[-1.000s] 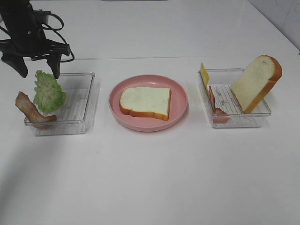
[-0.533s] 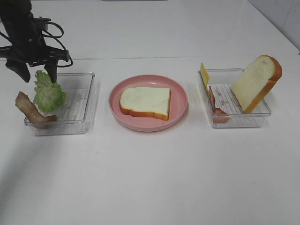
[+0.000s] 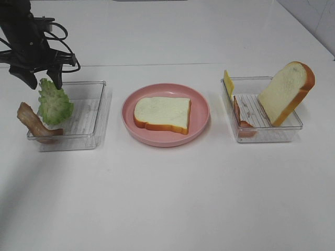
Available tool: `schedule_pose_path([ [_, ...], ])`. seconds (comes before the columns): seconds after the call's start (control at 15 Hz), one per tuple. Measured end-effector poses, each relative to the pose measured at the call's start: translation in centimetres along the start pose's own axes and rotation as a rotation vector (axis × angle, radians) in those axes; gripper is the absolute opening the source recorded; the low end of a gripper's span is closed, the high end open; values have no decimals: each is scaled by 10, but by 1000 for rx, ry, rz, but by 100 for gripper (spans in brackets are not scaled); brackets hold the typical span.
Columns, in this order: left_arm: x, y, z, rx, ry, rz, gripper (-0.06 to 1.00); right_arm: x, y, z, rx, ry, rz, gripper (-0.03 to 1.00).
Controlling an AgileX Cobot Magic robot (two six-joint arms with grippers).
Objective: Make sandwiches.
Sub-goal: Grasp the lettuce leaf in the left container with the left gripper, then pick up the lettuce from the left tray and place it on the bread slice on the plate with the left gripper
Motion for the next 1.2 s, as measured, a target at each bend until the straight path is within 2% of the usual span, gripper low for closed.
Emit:
schedule_pose_path([
  [0.2, -2, 2, -10, 16, 10, 3, 55, 0, 0, 0, 0, 0, 0, 79],
  [0.53, -1, 2, -12, 19, 9, 3, 30, 0, 0, 0, 0, 0, 0, 79],
  [0.67, -1, 2, -12, 19, 9, 3, 14, 0, 0, 0, 0, 0, 0, 79],
  [0.73, -1, 2, -12, 19, 9, 3, 2, 0, 0, 0, 0, 0, 0, 79],
  [1.0, -4, 1, -4, 7, 27, 11, 0, 0, 0, 0, 0, 0, 0, 79],
  [1.2, -11, -9, 32, -88, 90, 16, 0, 0, 0, 0, 0, 0, 0, 79],
])
Point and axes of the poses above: a point on each arm's last joint axis where the gripper is mounted, z pointing back along that axis away from the gripper, x along the wrist's bending axis when the last joint is at zero, y = z × x, the point moved 4 cm from there along -z, pointing out along that axis toward the gripper
